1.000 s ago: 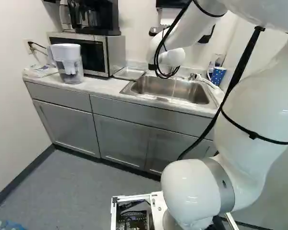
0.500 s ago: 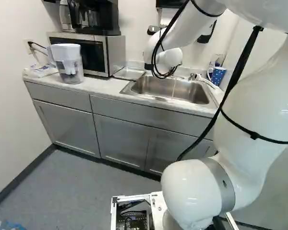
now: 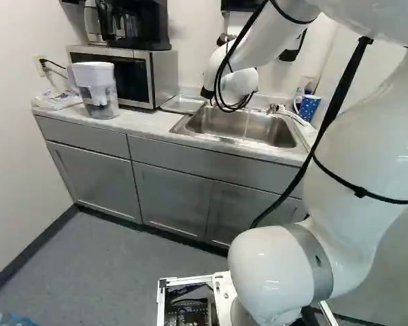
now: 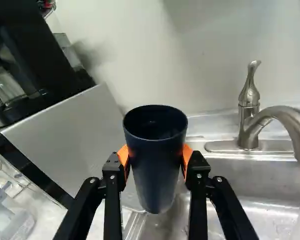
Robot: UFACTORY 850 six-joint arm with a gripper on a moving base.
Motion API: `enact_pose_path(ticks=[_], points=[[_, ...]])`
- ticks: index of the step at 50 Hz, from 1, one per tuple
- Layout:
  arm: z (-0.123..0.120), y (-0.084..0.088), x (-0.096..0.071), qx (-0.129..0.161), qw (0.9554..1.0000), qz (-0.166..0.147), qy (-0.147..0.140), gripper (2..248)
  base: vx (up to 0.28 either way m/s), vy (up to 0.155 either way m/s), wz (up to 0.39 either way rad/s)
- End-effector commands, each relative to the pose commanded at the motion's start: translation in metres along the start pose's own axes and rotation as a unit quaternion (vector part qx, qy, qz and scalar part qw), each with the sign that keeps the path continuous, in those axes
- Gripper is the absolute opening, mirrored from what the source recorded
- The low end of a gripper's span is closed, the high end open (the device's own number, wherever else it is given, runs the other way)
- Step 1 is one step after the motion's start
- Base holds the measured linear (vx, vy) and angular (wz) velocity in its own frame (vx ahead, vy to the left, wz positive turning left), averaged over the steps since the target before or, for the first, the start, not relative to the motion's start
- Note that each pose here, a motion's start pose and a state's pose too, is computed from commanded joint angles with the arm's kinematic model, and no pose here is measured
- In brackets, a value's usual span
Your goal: Rinse the cup and place it in the tray
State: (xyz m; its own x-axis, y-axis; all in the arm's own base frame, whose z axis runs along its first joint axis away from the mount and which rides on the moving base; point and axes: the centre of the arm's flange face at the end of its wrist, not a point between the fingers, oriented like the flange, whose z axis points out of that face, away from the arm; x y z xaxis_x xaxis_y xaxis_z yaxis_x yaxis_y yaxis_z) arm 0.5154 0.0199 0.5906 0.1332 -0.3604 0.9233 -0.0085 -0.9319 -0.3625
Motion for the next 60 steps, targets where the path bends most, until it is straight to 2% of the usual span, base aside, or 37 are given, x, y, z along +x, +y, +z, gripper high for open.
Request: enact_pose_path(ticks=[15,30,45,60], points=[[0.0000,0.0000,0.0000,0.000,0.9969,0.079,0.000,122,0.000,0.000,0.000],[0.0000,0.0000,0.0000,0.000,0.9876,0.157,0.000,122,0.000,0.000,0.000],[0.0000,0.0000,0.0000,0.000,0.9722,0.234,0.000,122,0.000,0.000,0.000],[0.0000,0.0000,0.0000,0.000,0.9508,0.310,0.000,122,0.000,0.000,0.000]])
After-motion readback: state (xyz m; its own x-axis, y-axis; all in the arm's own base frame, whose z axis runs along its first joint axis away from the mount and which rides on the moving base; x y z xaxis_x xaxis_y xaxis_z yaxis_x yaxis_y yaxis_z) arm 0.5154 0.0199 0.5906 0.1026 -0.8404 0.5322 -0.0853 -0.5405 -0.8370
